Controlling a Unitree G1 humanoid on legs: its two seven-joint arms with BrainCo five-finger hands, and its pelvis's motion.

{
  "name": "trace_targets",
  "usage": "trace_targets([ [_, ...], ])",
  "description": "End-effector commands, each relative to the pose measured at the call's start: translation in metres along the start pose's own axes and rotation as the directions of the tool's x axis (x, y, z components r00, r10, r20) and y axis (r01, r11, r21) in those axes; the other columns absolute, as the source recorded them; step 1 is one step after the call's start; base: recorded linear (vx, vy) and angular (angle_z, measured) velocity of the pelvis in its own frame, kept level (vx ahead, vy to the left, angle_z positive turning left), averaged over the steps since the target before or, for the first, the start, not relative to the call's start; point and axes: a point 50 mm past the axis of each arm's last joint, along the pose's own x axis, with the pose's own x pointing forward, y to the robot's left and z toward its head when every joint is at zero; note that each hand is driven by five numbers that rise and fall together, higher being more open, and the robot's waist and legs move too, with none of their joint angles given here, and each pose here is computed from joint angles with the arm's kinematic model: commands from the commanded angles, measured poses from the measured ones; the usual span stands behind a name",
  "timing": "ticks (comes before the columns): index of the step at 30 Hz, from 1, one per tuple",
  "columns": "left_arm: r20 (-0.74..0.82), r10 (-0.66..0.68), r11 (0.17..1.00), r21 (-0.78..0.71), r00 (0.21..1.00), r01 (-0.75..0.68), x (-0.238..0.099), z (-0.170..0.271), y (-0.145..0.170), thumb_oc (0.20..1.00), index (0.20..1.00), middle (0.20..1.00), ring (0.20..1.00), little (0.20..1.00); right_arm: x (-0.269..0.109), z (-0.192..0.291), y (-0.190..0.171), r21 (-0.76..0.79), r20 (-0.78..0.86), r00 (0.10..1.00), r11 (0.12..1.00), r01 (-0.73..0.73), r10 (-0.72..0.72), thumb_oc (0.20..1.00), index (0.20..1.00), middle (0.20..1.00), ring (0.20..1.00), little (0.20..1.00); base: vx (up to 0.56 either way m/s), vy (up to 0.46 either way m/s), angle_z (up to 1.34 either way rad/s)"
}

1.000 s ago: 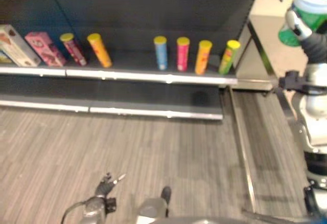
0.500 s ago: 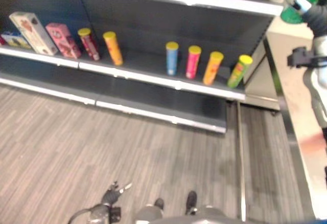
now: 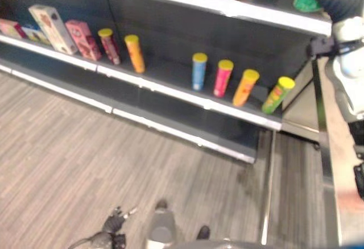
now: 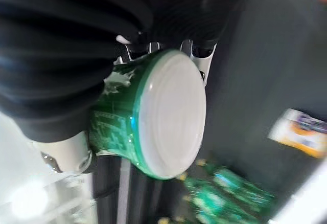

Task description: Put the goods on the table back onto the shelves and tidy them up.

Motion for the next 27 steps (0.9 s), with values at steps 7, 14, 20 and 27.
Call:
trace_targets([
  [7,0.005,0.056,0.997,0.047,0.998,-0.056,-0.008,-0.007,0.025,1.0,1.0,1.0,1.0,1.0,0.017,0.01,-0.004,-0.017,0.029,0.999,0.999,0.035,-0.035,0.2,0.2,0.2,0.2,0.2,0.33,0.295,-0.67],
  [14,0.083,0.074,0.993,0.081,0.994,-0.081,-0.007,0.014,0.036,1.0,1.0,1.0,1.0,1.0,0.005,0.009,0.002,-0.034,0.048,0.997,0.998,0.059,-0.057,0.2,0.2,0.2,0.2,0.2,0.21,0.306,-0.31],
  [20,0.145,0.07,0.995,0.054,0.987,-0.079,-0.004,0.032,0.03,1.0,1.0,1.0,1.0,1.0,0.009,0.026,-0.005,-0.092,0.128,0.987,0.99,0.109,-0.097,0.2,0.2,0.2,0.2,0.2,0.12,-0.02,-0.02],
  [27,0.081,0.051,0.998,0.035,0.995,-0.054,-0.004,0.013,0.016,1.0,1.0,1.0,1.0,1.0,-0.026,0.021,0.006,-0.026,0.125,0.987,0.995,0.101,-0.097,0.2,0.2,0.2,0.2,0.2,0.13,-0.051,0.22],
])
